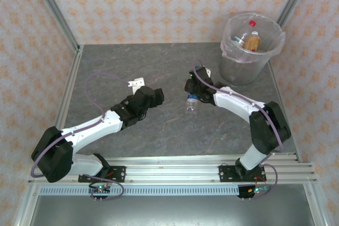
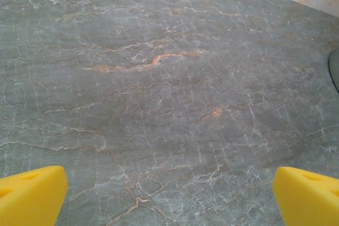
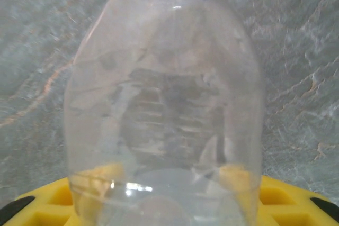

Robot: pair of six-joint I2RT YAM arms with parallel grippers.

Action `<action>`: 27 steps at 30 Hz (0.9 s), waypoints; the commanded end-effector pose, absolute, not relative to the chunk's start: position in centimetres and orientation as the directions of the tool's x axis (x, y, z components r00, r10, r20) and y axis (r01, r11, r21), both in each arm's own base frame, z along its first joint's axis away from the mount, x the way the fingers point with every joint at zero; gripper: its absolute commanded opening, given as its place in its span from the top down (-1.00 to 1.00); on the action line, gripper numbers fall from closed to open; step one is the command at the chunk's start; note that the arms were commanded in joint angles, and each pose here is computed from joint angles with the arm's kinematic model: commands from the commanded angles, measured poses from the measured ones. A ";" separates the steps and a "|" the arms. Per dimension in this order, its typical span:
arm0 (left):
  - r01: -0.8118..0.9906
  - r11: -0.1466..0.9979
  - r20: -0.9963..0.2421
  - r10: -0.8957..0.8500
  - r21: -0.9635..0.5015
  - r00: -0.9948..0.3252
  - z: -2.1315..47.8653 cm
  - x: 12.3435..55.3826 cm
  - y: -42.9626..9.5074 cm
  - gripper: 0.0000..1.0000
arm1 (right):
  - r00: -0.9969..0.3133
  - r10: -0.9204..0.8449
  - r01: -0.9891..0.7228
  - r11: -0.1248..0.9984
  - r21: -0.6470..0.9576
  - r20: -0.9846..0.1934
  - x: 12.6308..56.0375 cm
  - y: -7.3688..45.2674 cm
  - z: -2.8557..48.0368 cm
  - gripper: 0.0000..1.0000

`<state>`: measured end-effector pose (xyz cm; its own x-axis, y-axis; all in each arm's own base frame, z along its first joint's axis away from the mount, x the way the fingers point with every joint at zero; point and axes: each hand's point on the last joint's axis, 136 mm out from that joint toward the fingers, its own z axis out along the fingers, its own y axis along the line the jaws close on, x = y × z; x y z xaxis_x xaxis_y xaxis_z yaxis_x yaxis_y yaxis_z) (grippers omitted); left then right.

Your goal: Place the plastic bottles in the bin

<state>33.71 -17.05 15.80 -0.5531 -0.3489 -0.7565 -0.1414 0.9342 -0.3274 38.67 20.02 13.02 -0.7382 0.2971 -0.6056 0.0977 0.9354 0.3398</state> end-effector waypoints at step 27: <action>-0.231 0.915 -0.766 -0.404 -0.331 -0.500 17.3 33.8 -15.0 -1.00 | -0.045 0.495 -0.105 0.862 0.496 -0.868 40.5 12.0 36.3 0.12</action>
